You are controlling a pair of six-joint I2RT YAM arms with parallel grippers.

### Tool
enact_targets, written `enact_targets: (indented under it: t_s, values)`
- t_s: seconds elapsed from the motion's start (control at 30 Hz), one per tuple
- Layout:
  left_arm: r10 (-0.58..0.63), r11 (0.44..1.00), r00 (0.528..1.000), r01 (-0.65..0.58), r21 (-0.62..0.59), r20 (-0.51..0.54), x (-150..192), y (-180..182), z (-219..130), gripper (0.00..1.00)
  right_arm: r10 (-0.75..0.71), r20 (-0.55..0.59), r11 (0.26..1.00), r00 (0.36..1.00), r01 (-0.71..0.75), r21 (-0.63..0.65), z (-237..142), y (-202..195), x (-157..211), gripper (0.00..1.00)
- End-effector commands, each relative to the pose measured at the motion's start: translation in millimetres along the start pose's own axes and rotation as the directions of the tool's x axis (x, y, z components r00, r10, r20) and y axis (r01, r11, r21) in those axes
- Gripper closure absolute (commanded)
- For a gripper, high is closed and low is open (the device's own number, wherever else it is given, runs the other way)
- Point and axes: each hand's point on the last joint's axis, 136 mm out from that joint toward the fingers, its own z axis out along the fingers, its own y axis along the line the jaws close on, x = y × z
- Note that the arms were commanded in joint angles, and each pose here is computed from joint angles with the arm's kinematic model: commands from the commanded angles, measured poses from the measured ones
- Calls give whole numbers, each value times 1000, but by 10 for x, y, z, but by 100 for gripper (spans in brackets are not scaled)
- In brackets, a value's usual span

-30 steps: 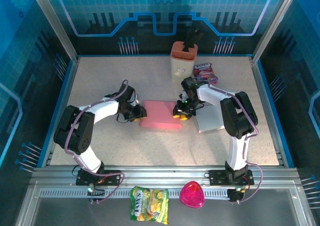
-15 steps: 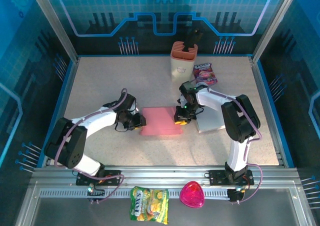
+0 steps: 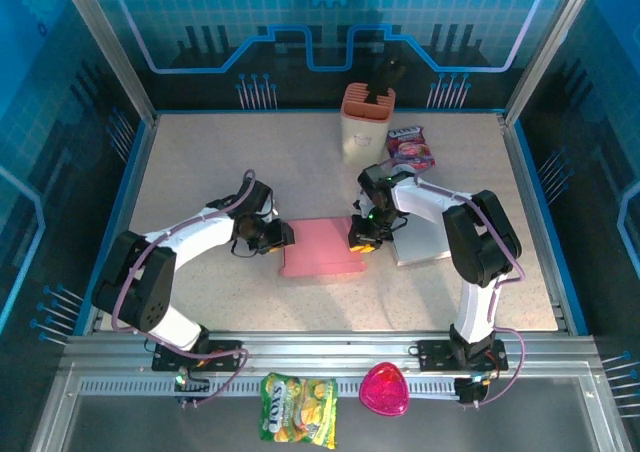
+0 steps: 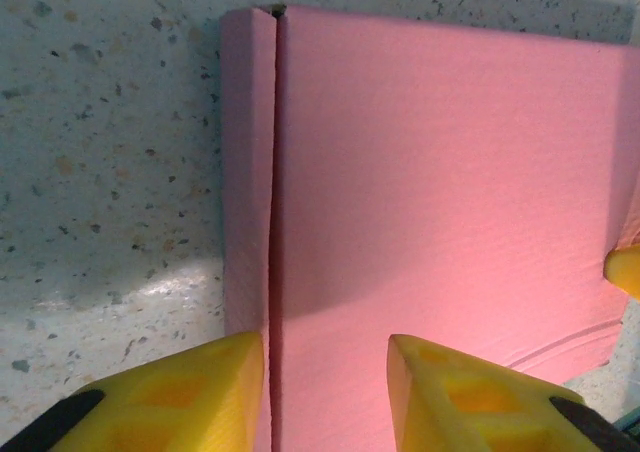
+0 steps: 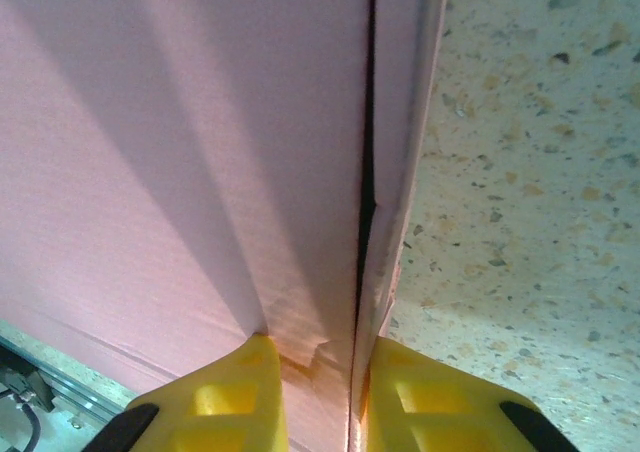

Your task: Fold the paper box

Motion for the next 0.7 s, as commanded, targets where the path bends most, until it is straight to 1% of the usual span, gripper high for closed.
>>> enact_targets:
  t_s: [0.0,0.1,0.27,0.67]
  values:
    - [8,1000,1000,-8,-25,-2,5,57,-17,62,12,-59,998,998,-8,70,96,-121,133,78]
    - [5,999,1000,-5,-44,-8,22,94,-2,62,17,-63,998,998,-13,62,112,-114,138,78]
    - [-4,1000,1000,4,-18,-20,58,77,64,62,19,-66,999,998,-16,51,131,-104,143,79]
    - [-9,1000,1000,8,-21,-28,87,81,175,67,23,-58,999,998,-21,34,138,-74,124,80]
